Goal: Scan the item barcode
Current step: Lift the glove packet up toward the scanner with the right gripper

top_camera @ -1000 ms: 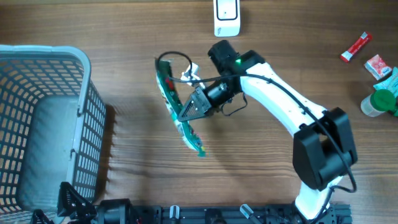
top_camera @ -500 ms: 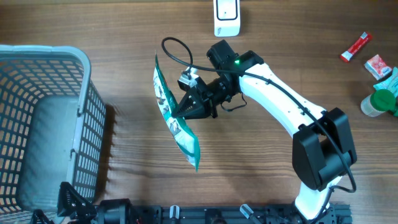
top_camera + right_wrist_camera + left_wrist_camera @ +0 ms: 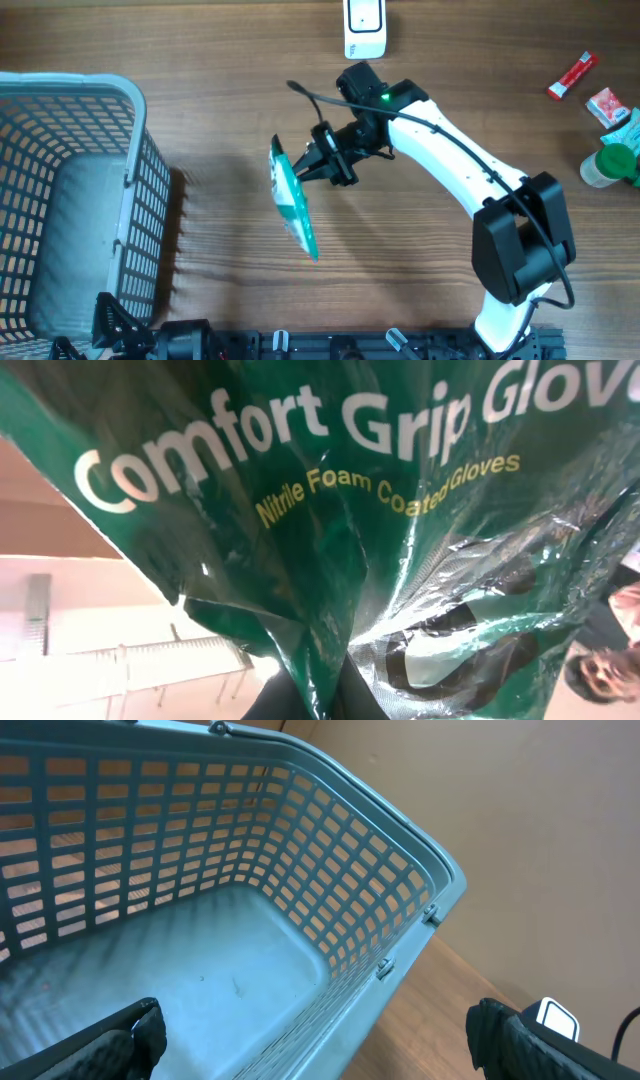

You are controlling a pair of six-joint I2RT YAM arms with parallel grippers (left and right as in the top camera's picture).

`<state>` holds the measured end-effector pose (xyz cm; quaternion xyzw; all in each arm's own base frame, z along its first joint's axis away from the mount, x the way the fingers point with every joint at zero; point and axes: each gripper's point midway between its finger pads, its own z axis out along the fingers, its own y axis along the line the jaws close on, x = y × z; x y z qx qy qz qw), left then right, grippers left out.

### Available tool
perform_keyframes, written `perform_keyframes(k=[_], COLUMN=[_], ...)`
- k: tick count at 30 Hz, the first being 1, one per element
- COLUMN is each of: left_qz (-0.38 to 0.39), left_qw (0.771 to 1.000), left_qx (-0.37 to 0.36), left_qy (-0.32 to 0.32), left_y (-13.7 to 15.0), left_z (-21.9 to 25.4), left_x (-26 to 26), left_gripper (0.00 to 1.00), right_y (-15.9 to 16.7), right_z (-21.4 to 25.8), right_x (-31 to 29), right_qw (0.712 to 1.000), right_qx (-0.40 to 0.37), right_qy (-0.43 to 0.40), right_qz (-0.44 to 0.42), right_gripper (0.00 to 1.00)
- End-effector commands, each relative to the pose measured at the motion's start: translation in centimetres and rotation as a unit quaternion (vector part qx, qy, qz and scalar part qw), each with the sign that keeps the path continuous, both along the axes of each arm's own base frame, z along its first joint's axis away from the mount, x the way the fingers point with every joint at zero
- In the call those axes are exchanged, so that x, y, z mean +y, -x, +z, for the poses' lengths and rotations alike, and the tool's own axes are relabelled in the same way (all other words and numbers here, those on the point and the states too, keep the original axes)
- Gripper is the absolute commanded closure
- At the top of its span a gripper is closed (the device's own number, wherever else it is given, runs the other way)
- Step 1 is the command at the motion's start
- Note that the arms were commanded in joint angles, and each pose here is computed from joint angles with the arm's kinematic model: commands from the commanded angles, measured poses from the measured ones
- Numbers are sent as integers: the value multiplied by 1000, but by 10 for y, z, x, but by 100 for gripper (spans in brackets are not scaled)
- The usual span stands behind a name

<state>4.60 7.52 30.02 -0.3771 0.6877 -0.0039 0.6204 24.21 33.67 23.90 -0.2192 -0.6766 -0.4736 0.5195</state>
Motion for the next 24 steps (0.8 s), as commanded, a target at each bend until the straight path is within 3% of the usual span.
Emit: perform_keyframes(k=[1, 6, 9, 11, 17, 21, 24], left_qz=[-2, -2, -2, -2, -2, -2, -59], left_qw=[1000, 1000, 1000, 1000, 1000, 1000, 997], left_qx=[14, 14, 14, 14, 14, 14, -41], left_qy=[5, 5, 5, 5, 5, 5, 33], left_y=[-1, -1, -1, -1, -1, -1, -15], left_z=[-10, -10, -10, -10, -10, -10, 10], left_x=[-1, -1, -1, -1, -1, -1, -20], left_gripper=[0, 0, 0, 0, 0, 0, 0], right_y=[-14, -22, -33, -32, -35, -32, -31], right_z=[14, 9, 8, 15, 22, 30, 43], right_x=[-6, -2, 3, 3, -4, -6, -11], right_qw=[999, 974, 918, 881, 876, 912, 930], right_qx=[-11, -192, -350, -408, -408, -345, -309], right_qy=[-41, -118, -185, -239, -255, -221, -199], right_qz=[-10, -13, -13, -11, -18, -17, -21], right_gripper=[96, 96, 96, 96, 96, 96, 96])
